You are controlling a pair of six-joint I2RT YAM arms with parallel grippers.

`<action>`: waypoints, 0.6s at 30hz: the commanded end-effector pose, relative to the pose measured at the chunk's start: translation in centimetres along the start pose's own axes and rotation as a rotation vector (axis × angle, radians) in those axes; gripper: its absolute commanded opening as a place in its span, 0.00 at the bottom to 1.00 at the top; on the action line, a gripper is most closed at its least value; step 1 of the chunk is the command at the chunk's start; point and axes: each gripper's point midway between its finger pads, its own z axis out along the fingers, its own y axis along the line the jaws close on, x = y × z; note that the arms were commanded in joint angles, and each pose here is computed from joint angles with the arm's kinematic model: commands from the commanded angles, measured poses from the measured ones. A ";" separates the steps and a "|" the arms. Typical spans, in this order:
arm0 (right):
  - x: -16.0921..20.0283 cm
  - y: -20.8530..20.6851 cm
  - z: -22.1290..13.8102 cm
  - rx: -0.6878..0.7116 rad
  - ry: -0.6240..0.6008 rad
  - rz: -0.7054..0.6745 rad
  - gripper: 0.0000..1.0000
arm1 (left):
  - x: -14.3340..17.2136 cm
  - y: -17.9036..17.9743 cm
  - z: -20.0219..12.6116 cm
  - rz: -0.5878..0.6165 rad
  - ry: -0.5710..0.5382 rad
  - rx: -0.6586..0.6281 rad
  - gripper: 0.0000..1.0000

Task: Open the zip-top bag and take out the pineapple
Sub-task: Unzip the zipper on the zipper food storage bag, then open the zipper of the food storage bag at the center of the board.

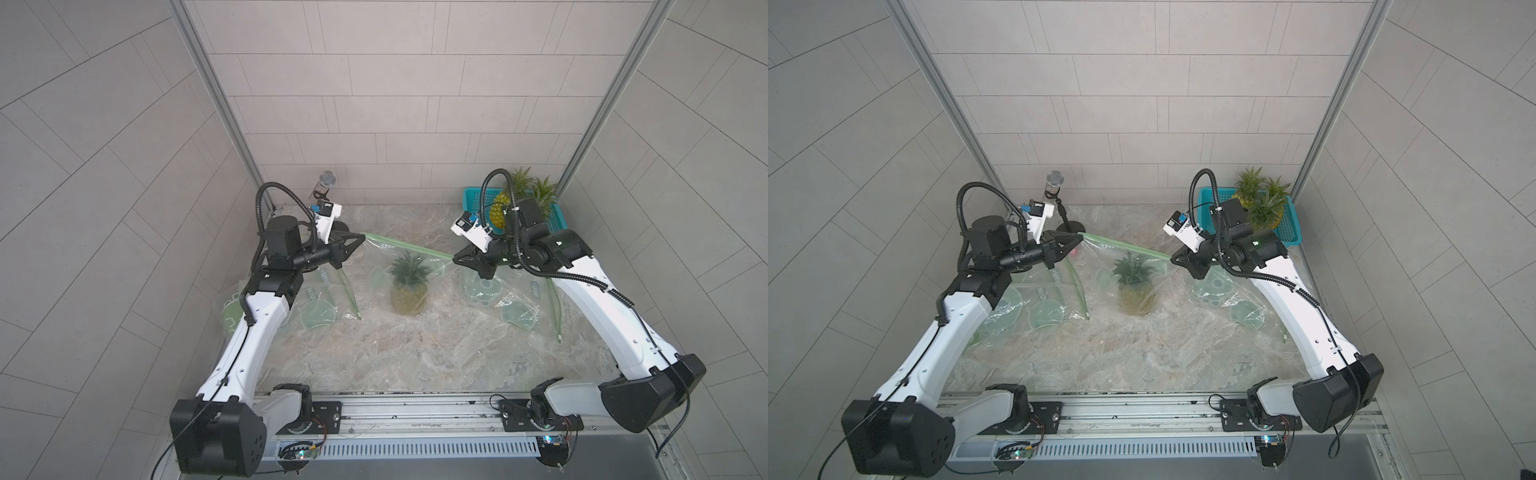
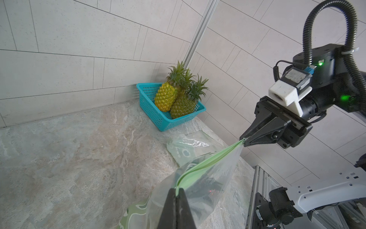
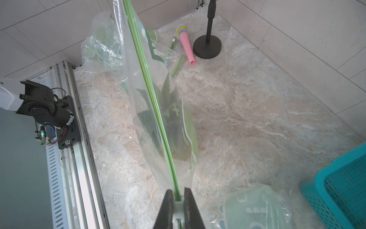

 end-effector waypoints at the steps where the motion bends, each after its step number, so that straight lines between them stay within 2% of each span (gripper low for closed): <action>1: 0.8 0.6 -1.3 -0.005 -0.001 0.028 0.00 | -2.4 0.7 -1.1 0.078 -0.087 -0.034 0.00; 11: -0.4 1.3 -0.5 -0.055 -0.053 0.025 0.00 | 0.3 -2.9 1.7 0.046 -0.002 0.126 0.00; 18: -0.8 1.2 0.3 -0.066 -0.056 0.031 0.00 | 2.5 -4.9 3.3 0.047 0.095 0.187 0.00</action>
